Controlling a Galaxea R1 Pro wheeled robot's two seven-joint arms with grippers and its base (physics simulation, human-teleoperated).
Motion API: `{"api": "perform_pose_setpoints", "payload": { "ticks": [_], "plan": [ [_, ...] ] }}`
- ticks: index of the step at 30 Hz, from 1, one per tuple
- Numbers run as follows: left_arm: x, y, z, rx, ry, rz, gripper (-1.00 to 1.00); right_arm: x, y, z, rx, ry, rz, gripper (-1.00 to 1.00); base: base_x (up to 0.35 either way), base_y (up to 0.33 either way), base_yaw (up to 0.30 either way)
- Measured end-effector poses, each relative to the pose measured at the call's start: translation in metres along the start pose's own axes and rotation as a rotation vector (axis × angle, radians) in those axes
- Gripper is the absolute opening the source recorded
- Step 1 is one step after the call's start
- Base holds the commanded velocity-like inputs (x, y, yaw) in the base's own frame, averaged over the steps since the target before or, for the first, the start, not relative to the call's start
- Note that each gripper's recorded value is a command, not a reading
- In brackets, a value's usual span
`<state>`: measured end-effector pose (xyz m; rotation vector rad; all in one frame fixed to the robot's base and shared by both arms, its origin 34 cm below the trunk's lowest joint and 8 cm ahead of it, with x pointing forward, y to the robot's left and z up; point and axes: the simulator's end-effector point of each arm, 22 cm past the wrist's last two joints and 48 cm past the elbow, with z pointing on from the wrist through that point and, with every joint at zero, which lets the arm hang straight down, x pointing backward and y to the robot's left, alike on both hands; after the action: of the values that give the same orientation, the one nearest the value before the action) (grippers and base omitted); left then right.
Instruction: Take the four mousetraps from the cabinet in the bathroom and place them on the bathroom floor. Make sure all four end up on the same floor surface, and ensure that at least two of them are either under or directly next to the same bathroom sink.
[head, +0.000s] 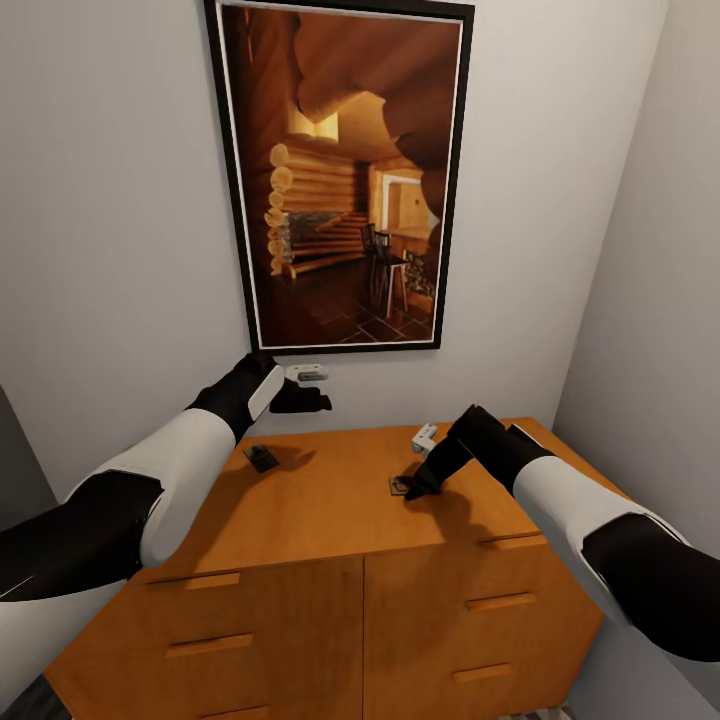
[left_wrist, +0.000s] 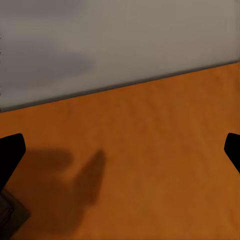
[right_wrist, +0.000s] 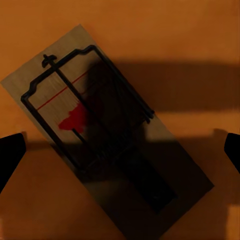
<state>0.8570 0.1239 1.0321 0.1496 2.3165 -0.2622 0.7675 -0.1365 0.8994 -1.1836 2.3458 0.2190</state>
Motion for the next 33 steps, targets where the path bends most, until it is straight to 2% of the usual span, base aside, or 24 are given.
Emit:
{"api": "perform_pose_setpoints", "payload": {
  "ticks": [33],
  "plan": [
    [-0.0005,-0.0012,-0.0002,0.002,-0.001,0.0,1.0,0.0003,-0.0006,0.0,0.0,0.0,0.003,1.0,0.0,0.0,0.0]
  ]
}}
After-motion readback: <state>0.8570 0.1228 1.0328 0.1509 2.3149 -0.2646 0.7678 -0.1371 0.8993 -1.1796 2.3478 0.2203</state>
